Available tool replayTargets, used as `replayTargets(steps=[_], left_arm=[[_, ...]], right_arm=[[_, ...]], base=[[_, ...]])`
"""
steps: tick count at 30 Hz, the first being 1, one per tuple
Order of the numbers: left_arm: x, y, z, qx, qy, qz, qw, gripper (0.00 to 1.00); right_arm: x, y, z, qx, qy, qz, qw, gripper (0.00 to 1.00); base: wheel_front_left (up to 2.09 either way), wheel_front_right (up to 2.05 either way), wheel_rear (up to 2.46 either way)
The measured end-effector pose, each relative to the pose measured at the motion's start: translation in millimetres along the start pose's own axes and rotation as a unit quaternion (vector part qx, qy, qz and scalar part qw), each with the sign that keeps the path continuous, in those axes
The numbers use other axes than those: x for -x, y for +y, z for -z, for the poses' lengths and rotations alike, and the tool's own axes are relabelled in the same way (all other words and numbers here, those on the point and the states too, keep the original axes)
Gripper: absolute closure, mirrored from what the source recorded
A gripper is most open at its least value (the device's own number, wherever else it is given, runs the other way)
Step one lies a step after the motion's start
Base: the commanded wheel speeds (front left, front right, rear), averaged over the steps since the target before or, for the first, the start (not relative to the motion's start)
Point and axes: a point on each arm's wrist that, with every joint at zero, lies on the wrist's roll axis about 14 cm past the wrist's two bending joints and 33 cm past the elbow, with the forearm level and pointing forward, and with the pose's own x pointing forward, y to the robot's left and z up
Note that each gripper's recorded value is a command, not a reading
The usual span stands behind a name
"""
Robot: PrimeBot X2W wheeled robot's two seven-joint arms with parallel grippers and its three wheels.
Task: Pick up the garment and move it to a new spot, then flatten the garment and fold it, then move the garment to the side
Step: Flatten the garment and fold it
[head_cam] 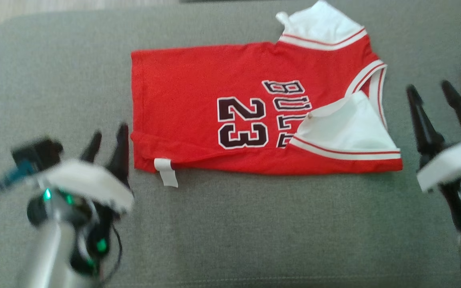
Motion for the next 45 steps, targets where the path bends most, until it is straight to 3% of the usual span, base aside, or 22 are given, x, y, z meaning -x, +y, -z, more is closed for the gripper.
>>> replayTargets(steps=[9,10,12,22,29,34,40,45], left_arm=[[65,9,19,-0.076,-0.075,-0.016,0.994,0.0],[71,9,21,-0.111,-0.084,-0.014,0.99,0.0],[76,12,23,-0.131,-0.091,-0.017,0.987,0.0],[108,21,40,-0.166,-0.119,-0.026,0.979,0.0],[105,20,48,-0.165,-0.11,-0.022,0.98,0.0],[85,13,48,-0.168,-0.101,-0.006,0.981,0.0],[29,2,48,-0.168,-0.064,0.006,0.984,0.0],[-5,11,73,-0.183,0.008,-0.003,0.983,0.0]], right_arm=[[73,0,12,0.029,-0.082,0.053,0.995,0.0],[79,-4,16,0.031,-0.084,0.065,0.994,0.0],[85,-7,20,0.035,-0.084,0.074,0.993,0.0],[116,-4,65,0.024,-0.069,0.09,0.993,0.0],[111,2,78,0.016,-0.052,0.08,0.995,0.0],[85,4,71,0.007,-0.044,0.074,0.996,0.0],[33,-1,81,0.003,0.024,0.063,0.998,0.0],[2,-6,108,-0.002,0.101,0.056,0.993,0.0]], base=[[0.0,0.0,0.0],[0.0,0.0,0.0],[0.0,0.0,0.0],[0.0,0.0,0.0],[0.0,0.0,0.0],[0.0,0.0,0.0],[0.0,0.0,0.0],[0.0,0.0,0.0]])
